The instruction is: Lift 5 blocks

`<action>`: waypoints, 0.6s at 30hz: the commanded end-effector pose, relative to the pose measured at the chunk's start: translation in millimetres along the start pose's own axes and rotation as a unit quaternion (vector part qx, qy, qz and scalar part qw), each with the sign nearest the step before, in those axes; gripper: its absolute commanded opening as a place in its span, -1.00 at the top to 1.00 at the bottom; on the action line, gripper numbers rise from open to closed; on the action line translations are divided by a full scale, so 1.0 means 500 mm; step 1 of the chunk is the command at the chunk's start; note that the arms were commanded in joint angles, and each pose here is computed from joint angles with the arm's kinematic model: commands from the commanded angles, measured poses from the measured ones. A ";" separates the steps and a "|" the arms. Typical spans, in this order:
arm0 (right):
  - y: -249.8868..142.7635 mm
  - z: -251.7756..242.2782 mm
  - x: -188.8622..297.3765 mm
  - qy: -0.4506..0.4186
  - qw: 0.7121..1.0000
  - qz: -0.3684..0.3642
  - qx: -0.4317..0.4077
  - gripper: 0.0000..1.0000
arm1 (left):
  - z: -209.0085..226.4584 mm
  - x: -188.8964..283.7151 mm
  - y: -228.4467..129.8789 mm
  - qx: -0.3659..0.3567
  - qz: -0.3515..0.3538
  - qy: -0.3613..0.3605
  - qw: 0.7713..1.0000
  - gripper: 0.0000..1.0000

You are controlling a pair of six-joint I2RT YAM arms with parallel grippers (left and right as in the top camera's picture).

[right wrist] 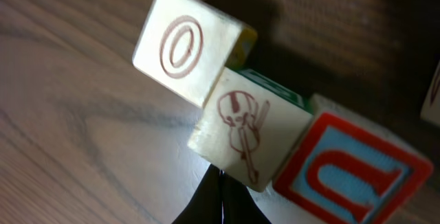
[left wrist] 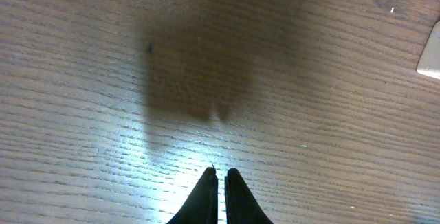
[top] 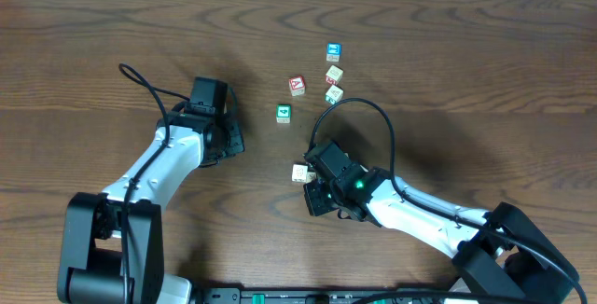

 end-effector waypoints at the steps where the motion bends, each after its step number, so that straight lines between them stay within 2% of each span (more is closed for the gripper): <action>1: 0.002 -0.002 -0.004 -0.009 1.000 -0.010 0.013 0.98 | 0.000 0.013 0.008 0.006 -0.011 -0.002 1.000 0.85; 10: 0.004 -0.003 -0.004 -0.011 1.000 -0.015 0.023 0.97 | 0.000 0.013 0.008 0.006 -0.010 -0.002 1.000 0.85; 18: -0.024 -0.008 -0.005 -0.023 0.999 0.026 0.025 0.98 | 0.000 0.013 0.008 0.006 -0.010 -0.001 1.000 0.86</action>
Point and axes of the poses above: each gripper's point midway between its finger pads, its own x axis back along the fingers, its own z axis along the line the jaws close on, y = z × x, the point moved 8 cm from there along x, back along the fingers, and after that the axes turned 9 degrees about -x, right-handed, at the moved point
